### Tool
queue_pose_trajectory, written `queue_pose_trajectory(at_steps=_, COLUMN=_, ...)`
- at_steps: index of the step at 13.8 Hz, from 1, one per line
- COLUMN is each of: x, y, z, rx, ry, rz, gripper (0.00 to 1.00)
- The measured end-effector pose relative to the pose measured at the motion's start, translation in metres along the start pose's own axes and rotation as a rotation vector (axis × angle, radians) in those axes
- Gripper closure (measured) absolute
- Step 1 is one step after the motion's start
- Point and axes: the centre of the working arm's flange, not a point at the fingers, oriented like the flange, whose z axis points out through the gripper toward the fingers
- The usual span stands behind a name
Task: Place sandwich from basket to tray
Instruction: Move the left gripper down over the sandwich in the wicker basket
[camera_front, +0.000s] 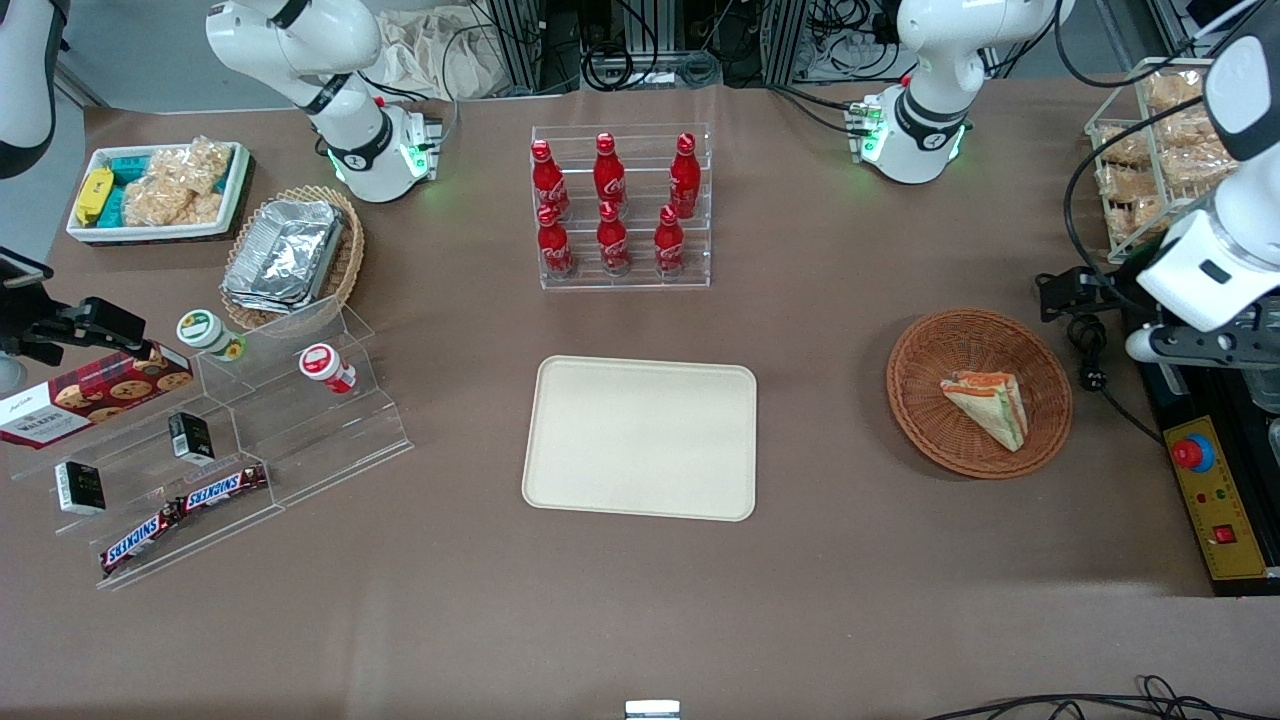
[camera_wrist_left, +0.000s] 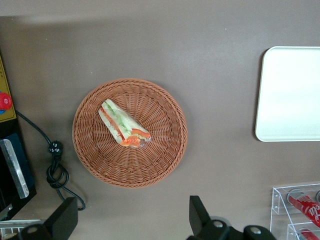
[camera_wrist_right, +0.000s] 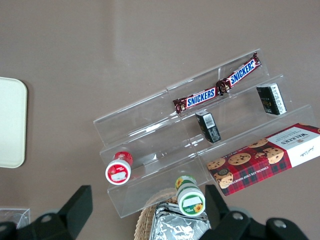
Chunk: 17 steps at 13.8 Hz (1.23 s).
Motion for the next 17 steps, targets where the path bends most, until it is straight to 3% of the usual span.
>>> queue_pose_trajectory(at_steps=5, x=0.007, y=-0.002, z=0.008, rx=-0.003, ry=-0.022, rz=-0.049, gripper=0.00)
queue_pose_trajectory(at_steps=9, x=0.007, y=-0.004, z=0.040, rx=0.010, ry=-0.083, rz=-0.293, gripper=0.00)
queue_pose_trajectory(at_steps=12, x=0.008, y=-0.006, z=0.093, rx=0.026, ry=-0.052, rz=-0.420, gripper=0.00)
queue_pose_trajectory(at_steps=17, x=-0.007, y=-0.041, z=0.179, rx=0.020, ry=0.022, rz=-0.580, gripper=0.00)
